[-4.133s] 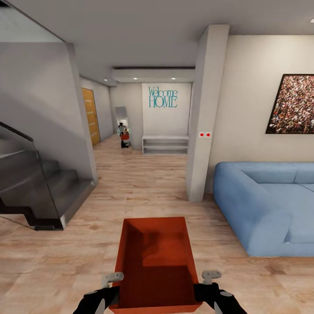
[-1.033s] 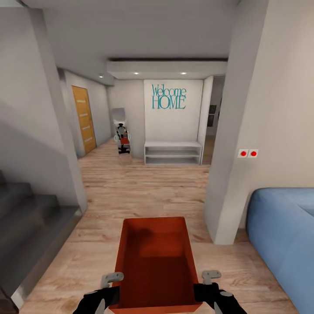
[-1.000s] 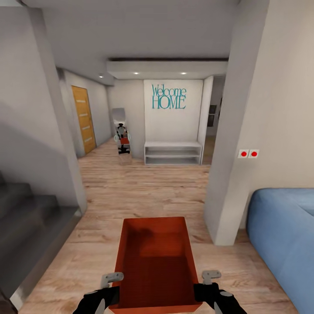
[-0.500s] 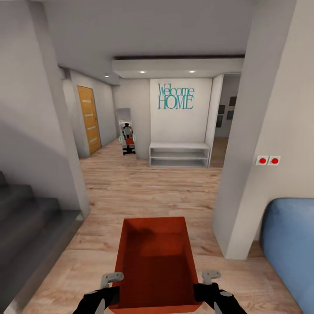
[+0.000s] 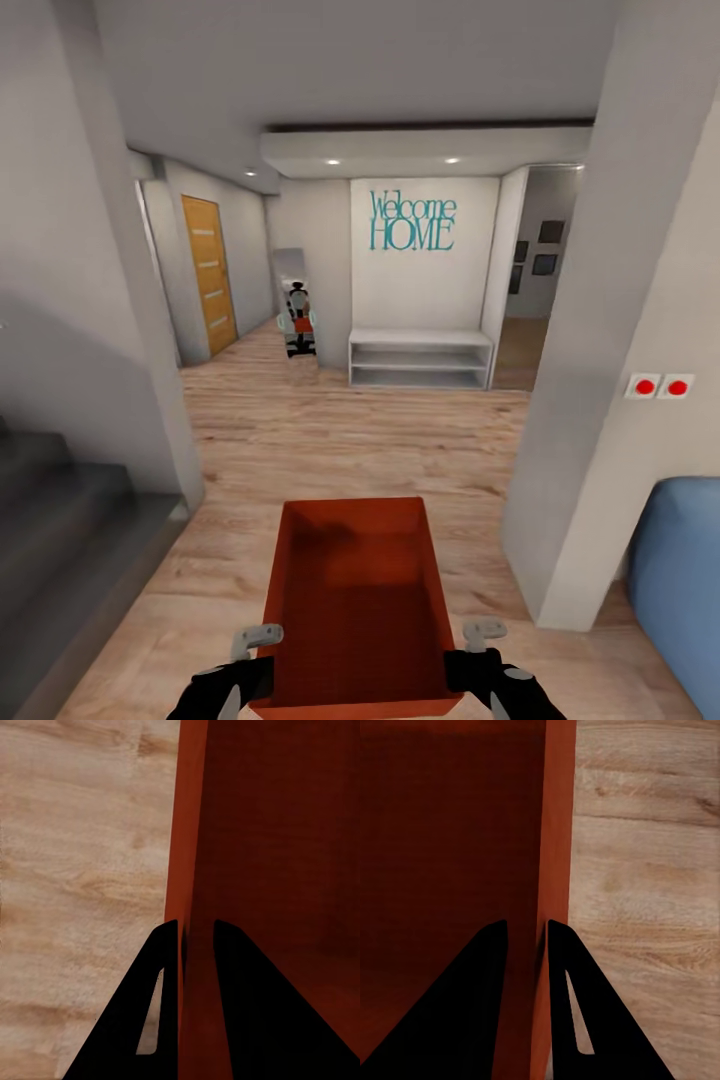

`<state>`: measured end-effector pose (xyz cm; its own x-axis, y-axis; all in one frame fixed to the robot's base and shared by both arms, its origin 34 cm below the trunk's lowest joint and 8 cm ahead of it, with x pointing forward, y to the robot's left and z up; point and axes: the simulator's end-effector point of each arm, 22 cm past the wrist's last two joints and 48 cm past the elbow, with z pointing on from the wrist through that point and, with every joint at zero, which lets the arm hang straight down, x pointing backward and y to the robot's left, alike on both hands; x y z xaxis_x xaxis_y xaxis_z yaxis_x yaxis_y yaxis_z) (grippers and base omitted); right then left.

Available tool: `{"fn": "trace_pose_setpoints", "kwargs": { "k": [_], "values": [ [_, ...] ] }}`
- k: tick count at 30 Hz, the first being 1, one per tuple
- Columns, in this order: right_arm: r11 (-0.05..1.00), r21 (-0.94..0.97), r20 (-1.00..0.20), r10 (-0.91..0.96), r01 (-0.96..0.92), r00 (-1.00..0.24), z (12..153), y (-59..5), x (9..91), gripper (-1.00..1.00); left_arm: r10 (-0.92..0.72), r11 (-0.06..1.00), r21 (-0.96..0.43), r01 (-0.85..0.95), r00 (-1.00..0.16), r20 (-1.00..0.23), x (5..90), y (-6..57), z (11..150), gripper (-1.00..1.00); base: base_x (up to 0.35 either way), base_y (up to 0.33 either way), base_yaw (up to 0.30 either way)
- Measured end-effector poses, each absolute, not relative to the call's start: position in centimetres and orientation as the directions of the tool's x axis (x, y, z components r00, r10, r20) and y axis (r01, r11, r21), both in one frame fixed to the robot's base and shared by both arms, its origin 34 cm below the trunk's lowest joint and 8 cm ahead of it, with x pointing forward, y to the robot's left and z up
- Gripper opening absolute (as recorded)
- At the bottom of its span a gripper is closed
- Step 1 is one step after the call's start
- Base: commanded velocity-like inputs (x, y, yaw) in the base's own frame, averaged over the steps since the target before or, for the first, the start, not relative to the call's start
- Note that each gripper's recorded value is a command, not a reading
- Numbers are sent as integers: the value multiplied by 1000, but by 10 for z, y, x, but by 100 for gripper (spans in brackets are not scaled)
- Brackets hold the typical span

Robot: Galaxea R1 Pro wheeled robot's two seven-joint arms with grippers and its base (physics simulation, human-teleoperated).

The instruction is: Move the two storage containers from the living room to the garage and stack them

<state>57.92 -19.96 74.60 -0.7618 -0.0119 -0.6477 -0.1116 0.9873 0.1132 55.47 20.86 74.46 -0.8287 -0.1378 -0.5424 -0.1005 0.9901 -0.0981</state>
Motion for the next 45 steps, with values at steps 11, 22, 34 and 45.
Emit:
{"fn": "trace_pose_setpoints", "kwargs": {
  "k": [11, 22, 34, 45],
  "values": [
    [987, 113, -648, -12, -111, -762, 746, -200, 579, -100, -137, 990, -98, -100, -829, -543, 555, 208, 745, -100, 327, 0, 11],
    [987, 113, -648, -12, -111, -762, 746, -200, 579, -100, -138, 990, -98, -100, -829, -543, 555, 208, 745, -100, 327, 0, 83],
    [987, 113, -648, -12, -111, -762, 746, -200, 579, -100, -138, 990, -98, -100, -829, -542, 555, 208, 745, -100, 327, 0, 1],
    [987, 113, -648, -12, -111, -762, 746, -200, 579, -100, -138, 990, -98, -100, -829, -542, 555, 208, 745, -100, 327, 0, 0]
  ]
}}
